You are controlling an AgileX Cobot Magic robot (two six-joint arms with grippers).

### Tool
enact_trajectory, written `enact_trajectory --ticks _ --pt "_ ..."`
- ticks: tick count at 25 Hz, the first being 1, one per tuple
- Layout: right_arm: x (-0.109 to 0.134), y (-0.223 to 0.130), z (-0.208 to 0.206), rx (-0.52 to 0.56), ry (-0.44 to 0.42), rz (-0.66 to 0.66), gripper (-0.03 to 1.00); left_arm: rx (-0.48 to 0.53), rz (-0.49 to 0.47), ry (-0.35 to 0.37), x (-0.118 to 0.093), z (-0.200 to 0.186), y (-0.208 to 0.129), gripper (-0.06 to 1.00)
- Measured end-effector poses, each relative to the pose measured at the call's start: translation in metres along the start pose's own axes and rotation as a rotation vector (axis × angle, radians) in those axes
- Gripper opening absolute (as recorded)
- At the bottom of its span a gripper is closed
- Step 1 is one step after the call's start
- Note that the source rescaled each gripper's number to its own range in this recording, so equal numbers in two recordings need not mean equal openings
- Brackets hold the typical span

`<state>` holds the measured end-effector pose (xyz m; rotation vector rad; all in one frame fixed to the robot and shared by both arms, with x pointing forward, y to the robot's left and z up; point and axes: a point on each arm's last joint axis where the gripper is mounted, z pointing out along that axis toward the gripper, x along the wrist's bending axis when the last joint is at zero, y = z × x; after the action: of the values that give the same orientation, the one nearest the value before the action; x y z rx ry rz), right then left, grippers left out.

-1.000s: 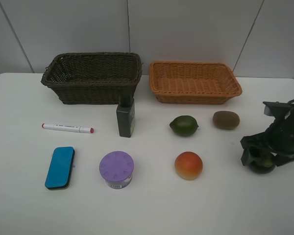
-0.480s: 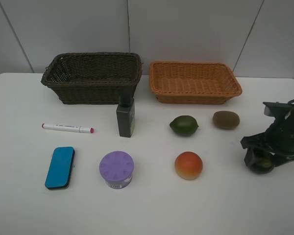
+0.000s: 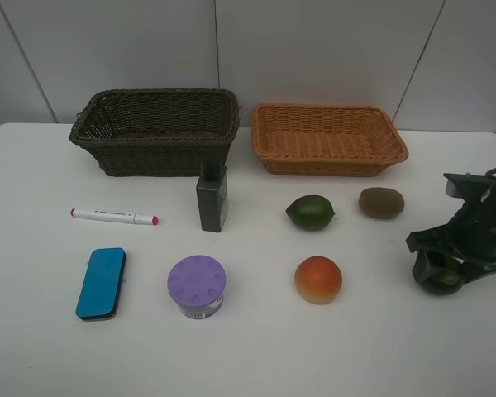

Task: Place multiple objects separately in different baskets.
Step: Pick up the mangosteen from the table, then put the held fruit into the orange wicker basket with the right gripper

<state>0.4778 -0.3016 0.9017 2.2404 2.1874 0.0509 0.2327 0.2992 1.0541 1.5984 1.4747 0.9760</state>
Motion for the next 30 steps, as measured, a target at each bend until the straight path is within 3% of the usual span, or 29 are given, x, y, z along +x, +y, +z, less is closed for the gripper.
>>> enact_trajectory --ticks 5,12,24,30 --pt "0.000 0.002 -0.003 0.011 0.001 0.000 0.27 0.000 0.000 0.000 0.000 0.000 0.000 1.00" --pt "0.001 0.036 -0.040 0.009 0.004 -0.004 0.27 0.000 0.000 0.000 0.000 0.000 0.000 1.00" --pt "0.009 0.106 -0.139 -0.268 0.041 -0.006 0.27 0.000 0.000 0.000 0.000 0.000 0.000 1.00" --pt "0.028 0.149 -0.136 -0.258 0.017 -0.076 0.27 0.000 0.000 0.000 0.000 0.000 0.000 1.00"
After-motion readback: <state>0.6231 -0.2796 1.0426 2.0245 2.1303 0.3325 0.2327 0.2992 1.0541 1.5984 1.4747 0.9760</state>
